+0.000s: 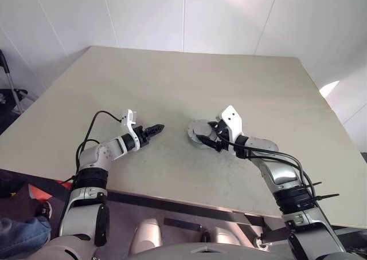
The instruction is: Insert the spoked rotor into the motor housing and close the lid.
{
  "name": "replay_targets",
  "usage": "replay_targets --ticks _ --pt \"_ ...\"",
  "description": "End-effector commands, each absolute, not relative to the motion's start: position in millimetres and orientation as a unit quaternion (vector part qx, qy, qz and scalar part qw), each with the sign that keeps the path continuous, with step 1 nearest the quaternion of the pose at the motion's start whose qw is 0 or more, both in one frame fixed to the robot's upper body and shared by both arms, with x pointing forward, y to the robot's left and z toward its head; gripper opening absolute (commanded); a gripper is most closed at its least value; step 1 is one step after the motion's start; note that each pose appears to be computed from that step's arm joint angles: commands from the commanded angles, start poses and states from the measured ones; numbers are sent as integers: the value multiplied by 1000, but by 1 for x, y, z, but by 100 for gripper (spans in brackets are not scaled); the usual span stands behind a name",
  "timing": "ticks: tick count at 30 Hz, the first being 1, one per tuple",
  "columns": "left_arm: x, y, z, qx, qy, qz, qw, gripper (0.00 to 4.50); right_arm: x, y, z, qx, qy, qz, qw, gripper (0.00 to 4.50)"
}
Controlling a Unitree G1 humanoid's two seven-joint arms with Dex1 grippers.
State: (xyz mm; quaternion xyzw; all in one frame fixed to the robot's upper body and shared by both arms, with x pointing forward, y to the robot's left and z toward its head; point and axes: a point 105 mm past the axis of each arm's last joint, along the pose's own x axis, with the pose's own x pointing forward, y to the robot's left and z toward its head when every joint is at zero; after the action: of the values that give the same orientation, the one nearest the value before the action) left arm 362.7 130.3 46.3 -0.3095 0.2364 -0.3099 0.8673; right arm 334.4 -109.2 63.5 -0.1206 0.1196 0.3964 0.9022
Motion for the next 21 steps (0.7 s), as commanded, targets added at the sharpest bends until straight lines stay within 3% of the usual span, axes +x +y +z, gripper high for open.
replay_targets --ticks 1,10,16,19,21 --pt "366 130 57 -300 218 -317 873 262 325 -124 27 -143 198 384 891 309" --pt "366 120 62 -310 216 -331 865 262 322 -127 22 -149 212 387 885 309" --pt "380 77 88 -351 204 -359 840 262 323 -128 22 -152 211 387 884 309" --pt "390 52 109 -376 181 -386 823 199 325 -127 23 -154 209 387 885 309" --pt "392 41 118 -385 179 -401 812 129 326 -127 24 -155 207 385 886 309"
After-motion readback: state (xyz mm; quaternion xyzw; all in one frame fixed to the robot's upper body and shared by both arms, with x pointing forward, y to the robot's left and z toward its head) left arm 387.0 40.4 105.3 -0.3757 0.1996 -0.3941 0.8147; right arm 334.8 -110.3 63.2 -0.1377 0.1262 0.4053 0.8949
